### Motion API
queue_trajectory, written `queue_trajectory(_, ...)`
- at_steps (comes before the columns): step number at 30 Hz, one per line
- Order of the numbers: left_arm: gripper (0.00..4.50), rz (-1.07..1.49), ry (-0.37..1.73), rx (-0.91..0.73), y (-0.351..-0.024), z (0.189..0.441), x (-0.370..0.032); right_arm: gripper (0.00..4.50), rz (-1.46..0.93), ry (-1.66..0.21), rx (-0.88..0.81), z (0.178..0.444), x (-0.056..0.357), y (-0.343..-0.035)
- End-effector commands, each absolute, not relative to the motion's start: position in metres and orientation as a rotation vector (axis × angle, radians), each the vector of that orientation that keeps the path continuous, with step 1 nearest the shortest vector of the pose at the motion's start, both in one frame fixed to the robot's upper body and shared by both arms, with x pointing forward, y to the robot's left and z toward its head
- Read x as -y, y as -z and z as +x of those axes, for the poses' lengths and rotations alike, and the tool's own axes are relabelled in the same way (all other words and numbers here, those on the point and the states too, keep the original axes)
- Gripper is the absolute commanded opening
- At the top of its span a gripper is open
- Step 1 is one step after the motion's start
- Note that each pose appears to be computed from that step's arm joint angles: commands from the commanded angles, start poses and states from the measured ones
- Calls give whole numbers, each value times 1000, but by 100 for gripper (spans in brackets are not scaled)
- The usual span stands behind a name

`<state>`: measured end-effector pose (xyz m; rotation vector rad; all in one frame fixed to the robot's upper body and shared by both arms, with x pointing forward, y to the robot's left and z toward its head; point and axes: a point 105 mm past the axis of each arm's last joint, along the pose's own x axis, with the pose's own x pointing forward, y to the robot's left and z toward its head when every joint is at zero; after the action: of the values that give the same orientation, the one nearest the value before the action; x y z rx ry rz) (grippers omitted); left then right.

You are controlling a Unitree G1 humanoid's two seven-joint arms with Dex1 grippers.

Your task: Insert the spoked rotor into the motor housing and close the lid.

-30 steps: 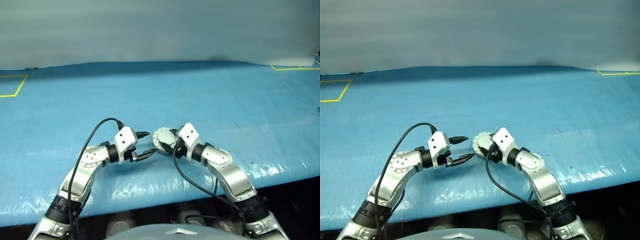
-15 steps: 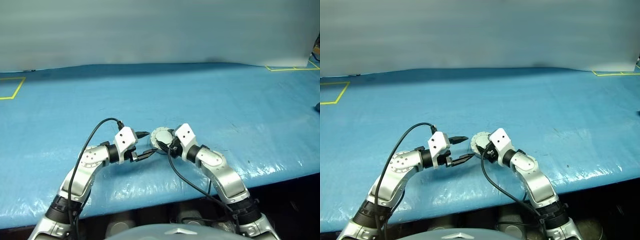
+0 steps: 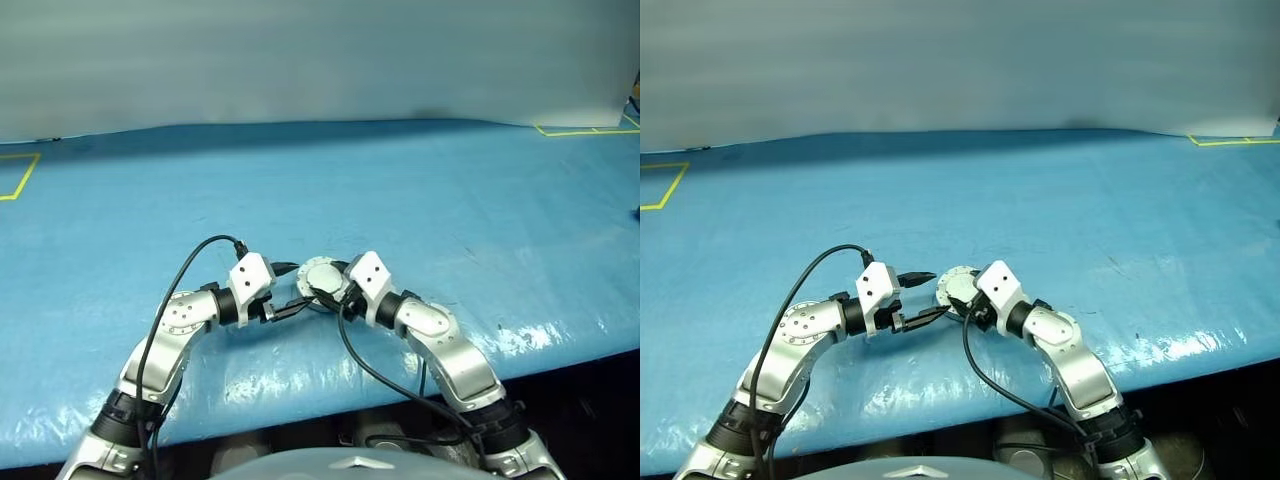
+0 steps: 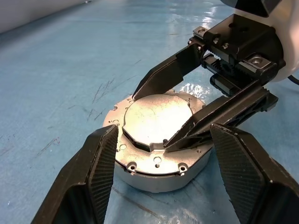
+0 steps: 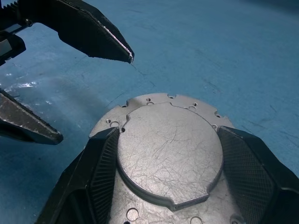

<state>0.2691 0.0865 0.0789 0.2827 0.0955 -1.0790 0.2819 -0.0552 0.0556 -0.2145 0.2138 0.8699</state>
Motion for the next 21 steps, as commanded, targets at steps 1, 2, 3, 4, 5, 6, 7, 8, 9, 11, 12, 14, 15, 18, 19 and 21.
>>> queue_trajectory(1, 337, 288, 1080, -56, -87, 270, -84, 300, -203, -942, -364, 267, 50, -31)
queue_trajectory(2, 337, 290, 1079, -57, -87, 270, -84, 300, -192, -938, -349, 268, 49, -35)
queue_trajectory(3, 337, 291, 1080, -58, -87, 270, -84, 300, -211, -937, -325, 270, 48, -40)
queue_trajectory(4, 337, 290, 1081, -58, -87, 269, -84, 300, -216, -932, -312, 273, 48, -44)
queue_trajectory(5, 337, 289, 1082, -58, -87, 269, -84, 300, -218, -931, -307, 274, 47, -46)
queue_trajectory(6, 337, 288, 1082, -57, -87, 269, -84, 300, -208, -929, -308, 275, 47, -47)
queue_trajectory(7, 337, 286, 1082, -56, -88, 270, -84, 300, -205, -925, -308, 276, 47, -48)
queue_trajectory(8, 337, 286, 1082, -55, -88, 270, -83, 300, -203, -925, -308, 277, 46, -48)
queue_trajectory(9, 337, 286, 1083, -55, -88, 270, -83, 300, -181, -926, -318, 277, 45, -48)
queue_trajectory(11, 337, 284, 1085, -54, -88, 270, -82, 300, -171, -922, -340, 278, 44, -46)
queue_trajectory(12, 337, 284, 1084, -53, -88, 270, -82, 300, -167, -927, -349, 277, 43, -45)
queue_trajectory(14, 337, 284, 1080, -50, -89, 272, -82, 300, -181, -925, -360, 277, 43, -42)
queue_trajectory(15, 337, 283, 1079, -49, -89, 272, -82, 300, -173, -916, -372, 278, 43, -41)
queue_trajectory(18, 337, 278, 1080, -46, -89, 272, -81, 300, -205, -869, -429, 282, 49, -31)
queue_trajectory(19, 337, 278, 1080, -46, -89, 272, -81, 300, -212, -861, -473, 281, 51, -24)
queue_trajectory(21, 337, 276, 1079, -46, -89, 272, -81, 300, -248, -810, -536, 282, 58, -9)
